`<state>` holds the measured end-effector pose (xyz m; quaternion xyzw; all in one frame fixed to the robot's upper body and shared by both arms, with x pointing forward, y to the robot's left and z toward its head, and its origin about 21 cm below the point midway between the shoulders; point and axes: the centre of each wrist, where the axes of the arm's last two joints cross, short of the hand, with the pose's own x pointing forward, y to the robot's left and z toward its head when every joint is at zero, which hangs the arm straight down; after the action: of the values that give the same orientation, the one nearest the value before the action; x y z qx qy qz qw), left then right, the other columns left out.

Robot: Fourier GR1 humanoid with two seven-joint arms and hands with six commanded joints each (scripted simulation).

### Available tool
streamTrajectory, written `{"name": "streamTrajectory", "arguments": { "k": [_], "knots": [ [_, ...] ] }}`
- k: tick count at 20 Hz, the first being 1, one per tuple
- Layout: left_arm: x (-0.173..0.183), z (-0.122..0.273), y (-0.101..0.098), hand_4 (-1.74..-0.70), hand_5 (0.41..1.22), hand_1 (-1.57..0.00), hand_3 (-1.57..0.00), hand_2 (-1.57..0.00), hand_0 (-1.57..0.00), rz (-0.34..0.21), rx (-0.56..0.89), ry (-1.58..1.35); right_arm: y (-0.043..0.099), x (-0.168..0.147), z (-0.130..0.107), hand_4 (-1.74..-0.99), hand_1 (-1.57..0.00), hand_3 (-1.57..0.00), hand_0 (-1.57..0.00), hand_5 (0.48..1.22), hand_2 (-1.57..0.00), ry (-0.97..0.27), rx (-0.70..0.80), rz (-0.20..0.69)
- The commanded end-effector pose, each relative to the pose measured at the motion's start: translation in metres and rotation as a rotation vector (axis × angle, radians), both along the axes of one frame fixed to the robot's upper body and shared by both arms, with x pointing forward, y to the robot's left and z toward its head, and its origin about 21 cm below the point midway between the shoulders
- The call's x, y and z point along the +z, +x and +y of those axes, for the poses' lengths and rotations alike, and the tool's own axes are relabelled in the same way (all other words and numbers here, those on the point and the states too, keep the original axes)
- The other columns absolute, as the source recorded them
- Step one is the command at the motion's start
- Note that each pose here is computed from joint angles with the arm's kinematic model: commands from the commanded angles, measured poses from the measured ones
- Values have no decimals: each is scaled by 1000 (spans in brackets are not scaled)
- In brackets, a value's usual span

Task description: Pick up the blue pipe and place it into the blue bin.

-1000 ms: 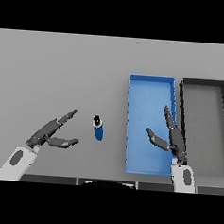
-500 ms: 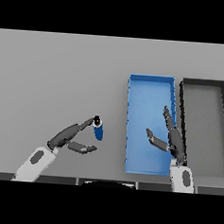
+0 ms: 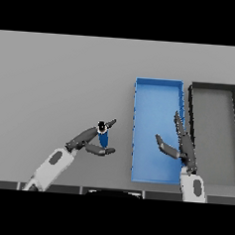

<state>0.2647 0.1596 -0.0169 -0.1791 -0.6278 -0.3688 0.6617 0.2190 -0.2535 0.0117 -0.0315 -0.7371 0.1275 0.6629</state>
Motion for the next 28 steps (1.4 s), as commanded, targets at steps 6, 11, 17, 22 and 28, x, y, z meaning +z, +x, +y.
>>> {"name": "streamTrajectory", "arguments": {
  "k": [6,11,17,22,28],
  "knots": [
    [-9,-24,-2,-1419,906,-788,-875,-873,-668,44,50,-160,-2,-3,1,-1259,1,1,1,605,1,-7,-2,-5],
    [-14,-29,-8,-1629,1118,-1314,-1265,-1342,-1275,-31,48,-186,-2,-1,-2,-1258,1,1,1,615,1,-3,12,-16],
    [8,-43,-12,-1706,1194,-1504,-1415,-1511,-1493,-113,20,-248,-2,2,3,-1248,1,1,1,627,1,-16,9,-12],
    [50,-55,-5,-1721,1212,-1549,-1444,-1551,-1546,-174,-53,-312,1,1,-2,-1219,1,1,1,634,1,-34,3,-8],
    [69,-60,-7,-1727,1219,-1565,-1442,-1566,-1564,-163,-99,-281,-3,-3,-4,-1189,1,1,1,631,1,-39,7,-13]
  ]
}}
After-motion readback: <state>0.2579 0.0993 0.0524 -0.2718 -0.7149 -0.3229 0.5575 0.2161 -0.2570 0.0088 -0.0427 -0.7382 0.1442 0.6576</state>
